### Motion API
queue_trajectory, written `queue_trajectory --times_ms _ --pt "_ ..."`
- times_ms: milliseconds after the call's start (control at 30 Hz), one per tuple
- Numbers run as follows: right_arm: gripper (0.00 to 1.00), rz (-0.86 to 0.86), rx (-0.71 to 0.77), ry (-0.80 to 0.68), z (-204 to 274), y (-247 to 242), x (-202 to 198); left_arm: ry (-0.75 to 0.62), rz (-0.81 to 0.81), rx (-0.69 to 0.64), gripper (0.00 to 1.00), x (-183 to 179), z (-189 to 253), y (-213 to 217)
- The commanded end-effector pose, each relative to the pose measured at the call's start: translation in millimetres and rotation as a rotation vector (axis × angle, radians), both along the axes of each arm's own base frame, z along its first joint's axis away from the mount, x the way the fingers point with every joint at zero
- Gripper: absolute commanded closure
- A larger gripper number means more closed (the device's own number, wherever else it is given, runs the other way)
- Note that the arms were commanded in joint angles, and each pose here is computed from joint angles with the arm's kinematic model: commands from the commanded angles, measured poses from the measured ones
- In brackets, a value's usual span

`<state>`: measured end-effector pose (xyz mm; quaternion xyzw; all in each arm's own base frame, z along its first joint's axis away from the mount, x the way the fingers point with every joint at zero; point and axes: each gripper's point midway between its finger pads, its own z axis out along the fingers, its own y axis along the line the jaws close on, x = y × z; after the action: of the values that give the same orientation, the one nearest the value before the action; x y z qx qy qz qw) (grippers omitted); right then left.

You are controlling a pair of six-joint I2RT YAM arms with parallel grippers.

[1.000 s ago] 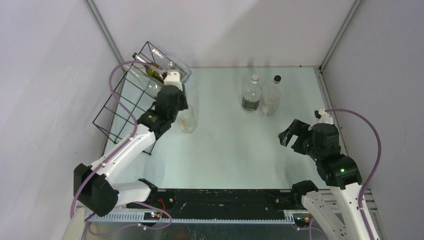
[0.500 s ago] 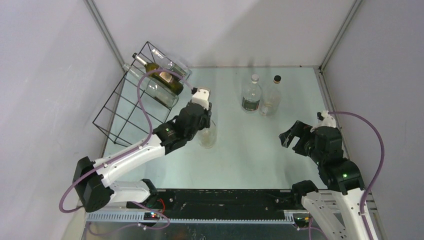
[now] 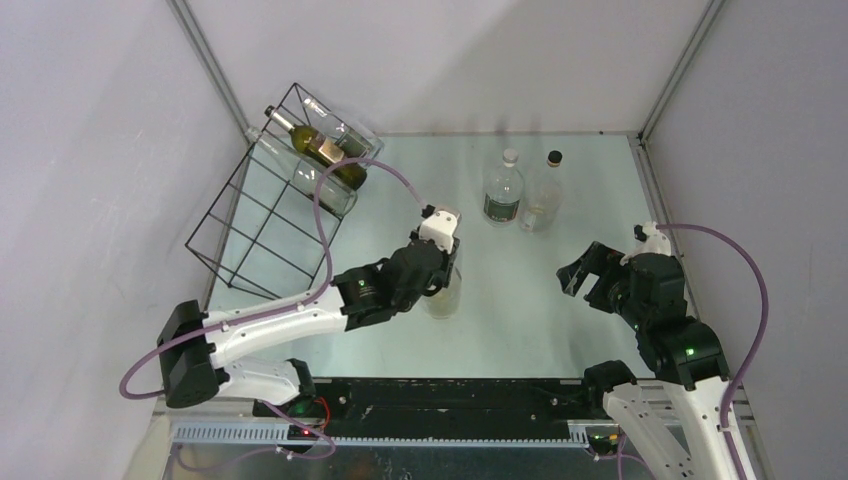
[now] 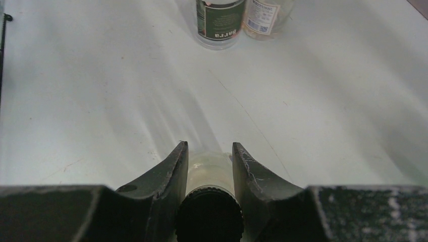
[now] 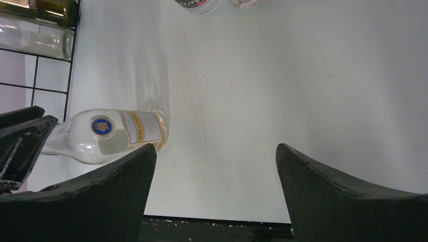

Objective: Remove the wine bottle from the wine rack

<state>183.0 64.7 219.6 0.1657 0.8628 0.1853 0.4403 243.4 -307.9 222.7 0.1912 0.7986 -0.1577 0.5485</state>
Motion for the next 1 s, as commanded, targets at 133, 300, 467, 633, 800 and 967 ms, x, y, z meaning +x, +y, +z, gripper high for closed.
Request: queue_trajectory --times_ms 133,300,467,633,800,967 --pt "0.08 -0.018 0.003 -0.010 6.2 -2.5 0.4 -0.063 -0.041 -0.239 1.00 -11.6 53.2 -38.4" --pt "0.06 -0.012 -0.001 -0.006 5.1 -2.2 0.2 -0.032 -0.069 -0.241 0.98 -25.4 43.7 -49.0" --pt "0.05 -0.002 0.001 0.006 3.3 -0.2 0.1 -0.012 -0.066 -0.235 0.76 -33.0 32.2 -49.9" --pt "0.04 0.009 0.011 0.010 3.2 2.5 -0.2 -0.011 -0.045 -0.247 0.51 -34.1 27.7 -43.0" --pt "0.04 0.009 0.015 0.010 3.5 3.0 -0.4 -0.010 -0.039 -0.233 0.39 -35.8 22.6 -39.8" --pt "0.03 0.007 0.014 0.006 4.2 2.3 -1.1 -0.019 -0.042 -0.225 0.32 -36.5 27.6 -39.5"
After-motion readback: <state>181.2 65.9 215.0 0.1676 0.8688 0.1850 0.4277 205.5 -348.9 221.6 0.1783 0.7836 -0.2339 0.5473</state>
